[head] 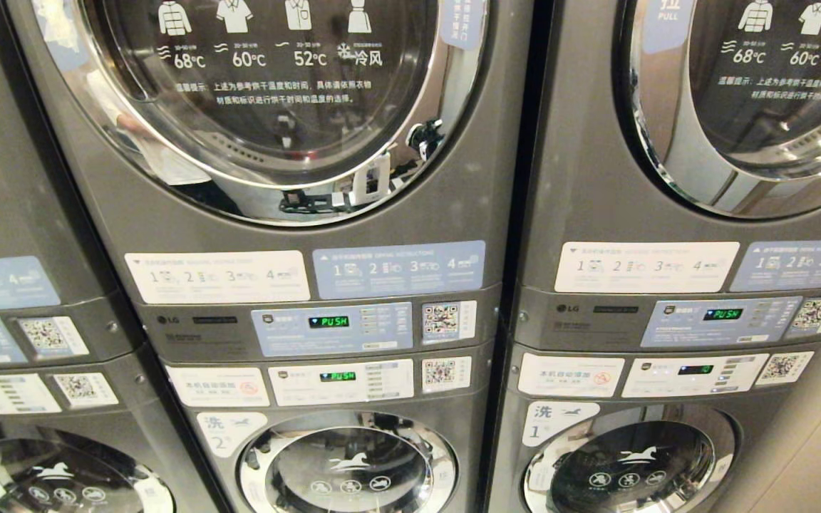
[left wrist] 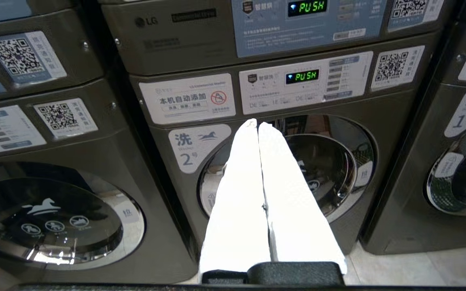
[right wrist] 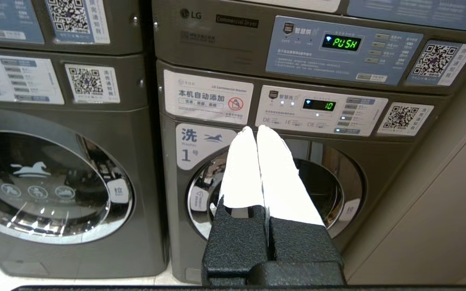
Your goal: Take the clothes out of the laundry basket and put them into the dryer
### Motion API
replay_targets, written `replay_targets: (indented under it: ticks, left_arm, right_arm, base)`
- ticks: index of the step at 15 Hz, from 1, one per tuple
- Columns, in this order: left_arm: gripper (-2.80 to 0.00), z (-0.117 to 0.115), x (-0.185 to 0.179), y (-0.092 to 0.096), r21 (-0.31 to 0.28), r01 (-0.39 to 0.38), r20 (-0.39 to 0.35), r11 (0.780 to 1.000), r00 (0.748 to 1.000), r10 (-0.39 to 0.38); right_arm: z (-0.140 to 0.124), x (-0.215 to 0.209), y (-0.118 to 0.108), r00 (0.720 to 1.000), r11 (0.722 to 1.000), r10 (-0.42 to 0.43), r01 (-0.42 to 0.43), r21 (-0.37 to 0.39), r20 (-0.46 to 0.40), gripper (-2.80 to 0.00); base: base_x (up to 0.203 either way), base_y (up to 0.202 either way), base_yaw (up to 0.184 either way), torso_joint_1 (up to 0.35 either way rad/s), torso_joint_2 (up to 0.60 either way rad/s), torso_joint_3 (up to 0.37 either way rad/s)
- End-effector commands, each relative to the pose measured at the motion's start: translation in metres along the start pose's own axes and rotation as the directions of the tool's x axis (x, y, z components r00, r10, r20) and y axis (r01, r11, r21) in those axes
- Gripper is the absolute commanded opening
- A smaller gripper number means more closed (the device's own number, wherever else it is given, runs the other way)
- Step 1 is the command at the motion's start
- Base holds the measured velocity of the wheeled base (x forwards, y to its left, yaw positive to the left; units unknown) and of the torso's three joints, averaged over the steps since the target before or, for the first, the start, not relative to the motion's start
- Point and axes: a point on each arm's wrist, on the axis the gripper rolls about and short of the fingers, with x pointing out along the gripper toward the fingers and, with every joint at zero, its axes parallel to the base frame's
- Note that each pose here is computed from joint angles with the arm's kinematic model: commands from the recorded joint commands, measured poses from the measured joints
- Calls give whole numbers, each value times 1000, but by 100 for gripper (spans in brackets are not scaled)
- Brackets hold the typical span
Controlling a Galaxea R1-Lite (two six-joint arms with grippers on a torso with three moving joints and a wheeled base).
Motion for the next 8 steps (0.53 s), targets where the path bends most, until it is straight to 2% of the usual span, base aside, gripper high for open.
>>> replay_targets:
  ticks: [1, 8]
  left_arm:
    - [-280, -1, -2, 0, -1, -6, 25, 1000, 1000, 6]
    - [-280, -2, -2, 0, -22, -8, 24, 1000, 1000, 8]
  right_arm:
    - [0, 0, 0, 1000, 1000, 0, 0, 6, 4, -280]
    - [0, 0, 0, 1000, 1000, 0, 0, -3, 3, -280]
  base:
    - [0, 0, 0, 0, 0, 0]
    - [0, 0, 0, 0, 0, 0]
